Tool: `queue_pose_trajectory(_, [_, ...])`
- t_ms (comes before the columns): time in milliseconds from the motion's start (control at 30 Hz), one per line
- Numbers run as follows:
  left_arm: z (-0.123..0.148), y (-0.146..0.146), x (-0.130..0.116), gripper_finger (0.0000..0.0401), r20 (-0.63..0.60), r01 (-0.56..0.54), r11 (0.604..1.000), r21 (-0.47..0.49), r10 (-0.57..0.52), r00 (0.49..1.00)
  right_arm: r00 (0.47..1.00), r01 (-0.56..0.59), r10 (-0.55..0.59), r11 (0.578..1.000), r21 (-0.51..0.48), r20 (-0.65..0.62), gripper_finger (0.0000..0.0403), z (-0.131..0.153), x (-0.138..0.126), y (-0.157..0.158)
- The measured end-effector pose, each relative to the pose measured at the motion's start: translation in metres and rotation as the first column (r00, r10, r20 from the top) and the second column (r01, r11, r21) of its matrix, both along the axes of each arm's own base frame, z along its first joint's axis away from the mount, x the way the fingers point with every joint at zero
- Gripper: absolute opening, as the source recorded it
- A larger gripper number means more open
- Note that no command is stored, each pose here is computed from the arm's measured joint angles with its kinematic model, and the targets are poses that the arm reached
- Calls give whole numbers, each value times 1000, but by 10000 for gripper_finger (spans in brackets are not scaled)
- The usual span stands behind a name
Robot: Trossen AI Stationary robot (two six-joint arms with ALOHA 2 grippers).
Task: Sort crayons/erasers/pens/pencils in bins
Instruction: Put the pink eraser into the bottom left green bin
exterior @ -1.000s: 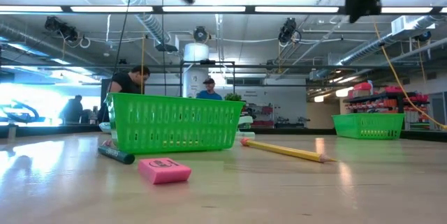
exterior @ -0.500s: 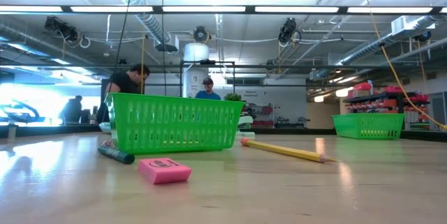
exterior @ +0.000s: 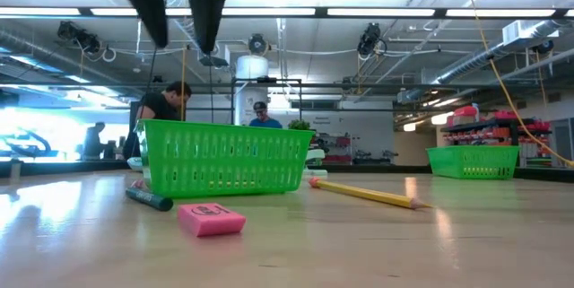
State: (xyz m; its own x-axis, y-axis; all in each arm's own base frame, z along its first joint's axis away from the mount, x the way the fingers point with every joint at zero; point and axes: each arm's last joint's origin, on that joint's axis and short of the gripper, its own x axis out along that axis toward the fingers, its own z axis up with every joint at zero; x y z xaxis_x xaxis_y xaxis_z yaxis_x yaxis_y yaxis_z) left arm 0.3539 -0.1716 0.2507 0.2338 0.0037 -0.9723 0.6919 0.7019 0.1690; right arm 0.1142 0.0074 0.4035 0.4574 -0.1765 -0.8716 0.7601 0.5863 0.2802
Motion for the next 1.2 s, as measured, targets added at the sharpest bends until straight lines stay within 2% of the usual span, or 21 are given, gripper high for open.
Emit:
queue_pose_trajectory(433, [-34,-16,5,149,-90,9,1000,12,-8,996,991,-75,67,995,-68,-115,138,-13,34,14])
queue_pose_trajectory(533, [-35,-17,8,152,-75,16,1000,6,-16,997,988,-94,84,993,-77,-128,138,-15,37,18])
queue_pose_trajectory(633, [-34,-20,13,156,-10,78,997,-13,-79,997,986,-112,99,990,-90,-133,138,-16,39,22])
queue_pose_trajectory(767, [-38,-27,26,157,90,120,992,-42,-116,989,991,-75,63,991,-107,-117,138,-16,39,24])
queue_pose_trajectory(967, [-66,-29,31,158,18,189,982,-10,-189,982,995,-44,36,995,-86,-92,138,-16,38,31])
queue_pose_trajectory(1200, [-68,-31,32,181,16,203,978,-50,-203,979,999,2,-7,993,-116,-41,138,-15,35,40])
